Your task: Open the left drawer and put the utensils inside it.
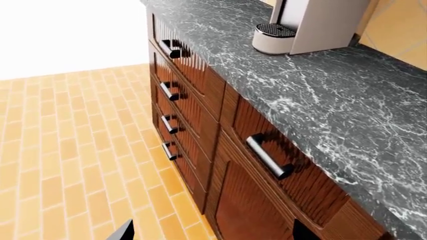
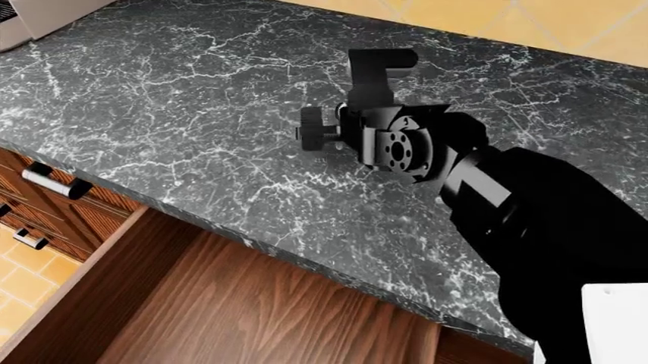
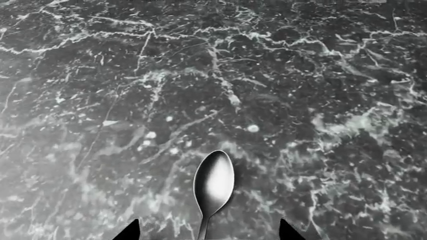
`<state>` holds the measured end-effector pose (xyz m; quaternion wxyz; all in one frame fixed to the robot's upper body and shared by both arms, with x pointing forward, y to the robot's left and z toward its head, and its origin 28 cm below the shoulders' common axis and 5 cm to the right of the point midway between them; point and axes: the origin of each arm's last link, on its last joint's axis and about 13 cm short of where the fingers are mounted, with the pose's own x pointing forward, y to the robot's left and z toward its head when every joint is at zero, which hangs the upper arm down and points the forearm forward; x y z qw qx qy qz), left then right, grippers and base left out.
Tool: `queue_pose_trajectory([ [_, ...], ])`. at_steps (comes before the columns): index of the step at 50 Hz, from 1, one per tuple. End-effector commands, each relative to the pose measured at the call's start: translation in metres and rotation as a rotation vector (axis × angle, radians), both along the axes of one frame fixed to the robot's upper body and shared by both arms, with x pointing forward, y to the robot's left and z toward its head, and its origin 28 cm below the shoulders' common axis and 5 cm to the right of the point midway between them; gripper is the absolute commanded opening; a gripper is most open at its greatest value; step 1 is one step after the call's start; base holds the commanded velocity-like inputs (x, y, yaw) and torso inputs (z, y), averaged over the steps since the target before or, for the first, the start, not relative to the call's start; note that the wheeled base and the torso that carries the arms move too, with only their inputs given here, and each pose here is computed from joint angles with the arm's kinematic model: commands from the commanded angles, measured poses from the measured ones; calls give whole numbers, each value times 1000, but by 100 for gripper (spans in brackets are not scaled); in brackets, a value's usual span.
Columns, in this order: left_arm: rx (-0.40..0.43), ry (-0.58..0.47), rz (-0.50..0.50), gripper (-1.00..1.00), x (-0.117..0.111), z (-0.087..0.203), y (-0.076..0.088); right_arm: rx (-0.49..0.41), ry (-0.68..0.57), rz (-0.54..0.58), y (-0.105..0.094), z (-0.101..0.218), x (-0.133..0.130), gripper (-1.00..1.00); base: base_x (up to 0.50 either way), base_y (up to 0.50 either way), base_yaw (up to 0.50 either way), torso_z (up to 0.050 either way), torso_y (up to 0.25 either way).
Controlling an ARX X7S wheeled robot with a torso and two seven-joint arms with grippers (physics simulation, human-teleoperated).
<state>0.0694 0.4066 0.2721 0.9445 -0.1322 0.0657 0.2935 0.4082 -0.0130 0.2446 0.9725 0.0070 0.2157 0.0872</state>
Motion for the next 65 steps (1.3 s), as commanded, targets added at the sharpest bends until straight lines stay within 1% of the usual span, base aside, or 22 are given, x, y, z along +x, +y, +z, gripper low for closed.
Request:
queue_pose_trajectory([
  [1, 1, -3, -1, 100, 0, 0, 0, 22, -1, 40, 1, -3, 0, 100, 0, 0, 0, 0, 0],
  [15, 1, 1, 1, 100, 1, -2, 0, 11, 7, 26, 1, -5, -1, 100, 0, 0, 0, 0, 0],
  [16, 1, 2, 0, 100, 2, -2, 0, 5, 9, 17, 0, -7, 0, -100, 0, 0, 0, 0, 0],
  [30, -3, 1, -1, 100, 1, -3, 0, -3, 0, 29, 2, -8, -1, -100, 0, 0, 0, 0, 0],
  [43, -8, 0, -4, 100, 3, -3, 0, -3, -43, 4, 0, -5, 2, -100, 0, 0, 0, 0, 0],
  [47, -9, 0, -6, 100, 4, -4, -1, 13, -64, 8, -2, 4, 4, -100, 0, 0, 0, 0, 0],
  [52, -9, -2, -13, 100, 7, -2, -2, 14, -115, 60, 3, 17, 3, -100, 0, 0, 0, 0, 0],
  [54, -12, -4, -13, 100, 7, -3, -2, -3, -112, 57, 3, 24, 2, -100, 0, 0, 0, 0, 0],
  [55, -11, -2, -16, 100, 7, -4, -2, -33, -122, 71, 3, 26, 0, -100, 0, 0, 0, 0, 0],
  [56, -12, -1, -15, 100, 7, -4, -2, -47, -120, 73, 1, 28, -4, -100, 0, 0, 0, 0, 0],
  [57, -13, -1, -15, 100, 7, -4, -2, -72, -142, -4, -25, 38, -10, -100, 0, 0, 0, 0, 0],
  [59, -13, -1, -15, 100, 6, -4, -2, -97, -136, 88, -26, 44, -39, -100, 0, 0, 0, 0, 0],
  [60, -13, 0, -15, 100, 7, -4, -2, -116, -131, 168, -21, 44, -57, -100, 0, 0, 0, 0, 0],
  [61, -12, 0, -18, 100, 7, -4, -3, -115, -135, 236, -20, 46, -77, -100, 0, 0, 0, 0, 0],
  [62, -13, 3, -22, 100, 8, -5, -3, -143, -142, 304, -21, 47, -99, -100, 0, 0, 0, 0, 0],
  [63, -12, 7, -24, 100, 9, -5, -4, -165, -166, 372, -18, 45, -119, -100, 0, 0, 0, 0, 0],
  [64, -13, 7, -23, 100, 9, -6, -4, -167, -160, 403, -18, 45, -128, -100, 0, 0, 0, 0, 0],
  [65, -14, 8, -26, 100, 8, -7, -4, -204, -190, 478, -18, 40, -152, -100, 0, 0, 0, 0, 0],
])
